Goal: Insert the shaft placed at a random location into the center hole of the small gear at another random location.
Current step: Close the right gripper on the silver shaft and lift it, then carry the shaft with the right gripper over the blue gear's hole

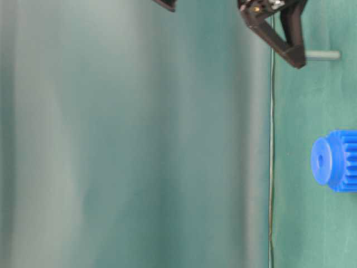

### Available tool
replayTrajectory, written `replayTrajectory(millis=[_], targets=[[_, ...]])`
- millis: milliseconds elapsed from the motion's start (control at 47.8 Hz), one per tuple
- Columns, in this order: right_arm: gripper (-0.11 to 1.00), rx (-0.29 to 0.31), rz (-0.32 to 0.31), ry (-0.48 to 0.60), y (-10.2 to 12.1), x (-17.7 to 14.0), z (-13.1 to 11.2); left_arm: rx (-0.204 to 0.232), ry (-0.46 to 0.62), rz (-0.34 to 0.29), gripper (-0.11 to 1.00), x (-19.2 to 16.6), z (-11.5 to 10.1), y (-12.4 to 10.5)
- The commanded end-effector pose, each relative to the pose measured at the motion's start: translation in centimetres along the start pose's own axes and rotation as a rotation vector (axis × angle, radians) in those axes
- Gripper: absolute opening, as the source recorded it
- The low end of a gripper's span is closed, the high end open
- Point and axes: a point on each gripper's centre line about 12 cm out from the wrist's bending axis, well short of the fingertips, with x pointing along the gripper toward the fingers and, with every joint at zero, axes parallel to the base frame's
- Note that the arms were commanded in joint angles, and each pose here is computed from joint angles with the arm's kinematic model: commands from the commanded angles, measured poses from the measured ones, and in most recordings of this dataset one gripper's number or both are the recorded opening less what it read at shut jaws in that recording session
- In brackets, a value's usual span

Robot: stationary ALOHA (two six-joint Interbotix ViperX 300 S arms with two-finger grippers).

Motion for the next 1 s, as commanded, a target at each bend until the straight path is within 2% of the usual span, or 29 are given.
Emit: replayTrajectory(millis=[0, 314, 774, 983], targets=[[0.13, 0.01, 0.001, -0.058, 0.0, -0.6, 2.3, 0.003, -0.017, 0.004, 0.0, 0.2, 0.7, 0.1], [0.13, 0.006, 0.009, -0.086, 0.1, -2.1, 5.8, 0.003, -0.017, 0.008, 0.0, 0.2, 0.7, 0.2], [0.13, 0.013, 0.013, -0.084, 0.2, -1.9, 6.3, 0.003, -0.015, 0.007, 0.0, 0.2, 0.7, 0.2], [0.13, 0.005, 0.036, -0.096, 1.1, -0.7, 7.2, 0.003, -0.012, 0.007, 0.0, 0.2, 0.6, 0.2]])
